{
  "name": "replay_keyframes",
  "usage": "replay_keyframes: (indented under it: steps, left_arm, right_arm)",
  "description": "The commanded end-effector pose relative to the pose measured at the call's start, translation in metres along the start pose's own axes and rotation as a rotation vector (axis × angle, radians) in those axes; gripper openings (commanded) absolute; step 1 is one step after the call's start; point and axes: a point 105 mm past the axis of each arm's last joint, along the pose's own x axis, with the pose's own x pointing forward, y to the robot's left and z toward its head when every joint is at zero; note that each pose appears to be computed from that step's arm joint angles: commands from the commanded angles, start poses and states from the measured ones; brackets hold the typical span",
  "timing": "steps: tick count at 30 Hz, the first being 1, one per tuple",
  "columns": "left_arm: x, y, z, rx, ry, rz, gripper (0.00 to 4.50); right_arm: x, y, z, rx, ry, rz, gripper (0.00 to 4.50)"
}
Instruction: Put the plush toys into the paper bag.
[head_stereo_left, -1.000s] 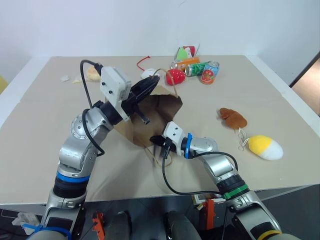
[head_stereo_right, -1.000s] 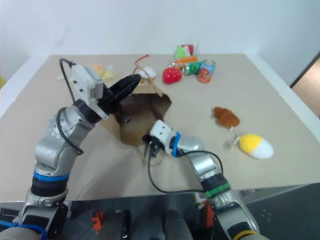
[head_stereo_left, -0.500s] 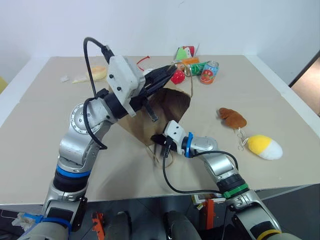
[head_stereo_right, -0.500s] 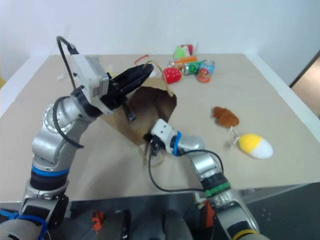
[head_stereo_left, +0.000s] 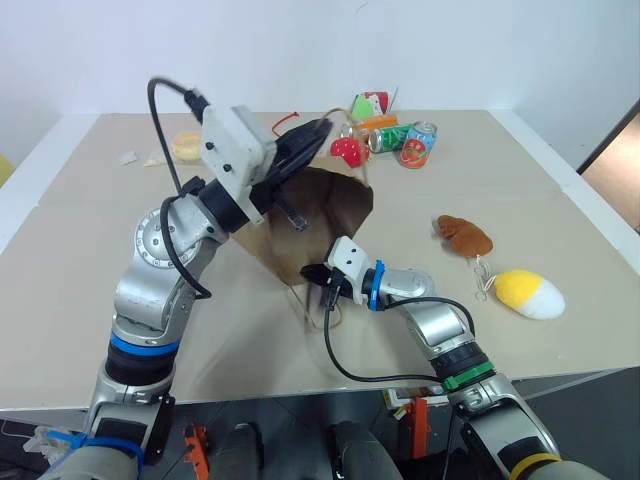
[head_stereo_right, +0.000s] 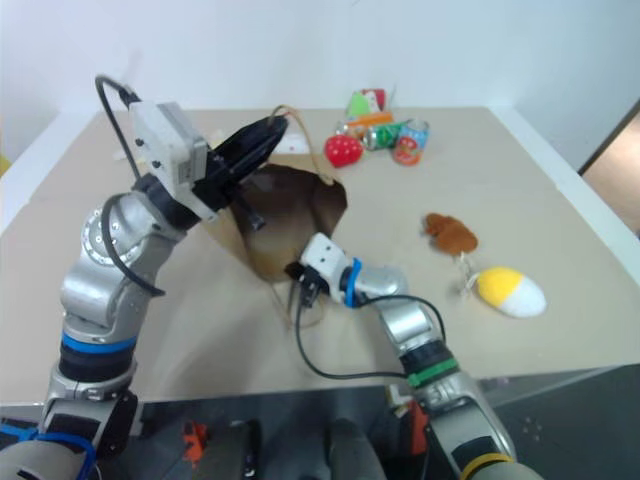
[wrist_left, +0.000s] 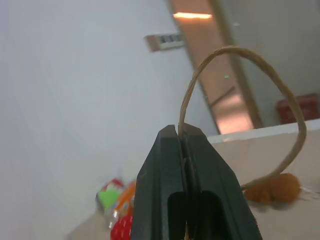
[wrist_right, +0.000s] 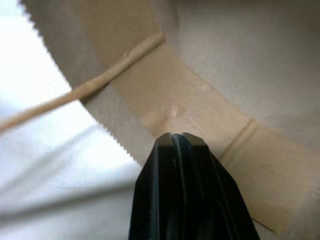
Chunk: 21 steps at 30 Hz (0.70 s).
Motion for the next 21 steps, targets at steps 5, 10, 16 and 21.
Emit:
replay_keyframes:
  steps: [5,10,16,21]
  left_arm:
    - [-0.014,0.012,-0.021,-0.047,0.051,0.101,0.0]
    - [-0.017,0.004,-0.03,-0.048,0.076,0.076,0.0]
    - [-0.022,-0.012,-0.035,-0.033,0.098,0.007,0.0]
    - [-0.022,-0.017,-0.034,-0.043,0.093,-0.017,0.0]
  right_arm:
    - [-0.026,-0.025,0.035,-0.06,-0.111,-0.024,0.09]
    - [-0.055,-0.04,0.06,0.012,-0.196,-0.035,1.13]
    - [-0.115,-0.09,0.067,0.182,-0.243,-0.229,3.31]
    - [-0.156,-0.137,0.037,0.111,-0.066,-0.519,4.47]
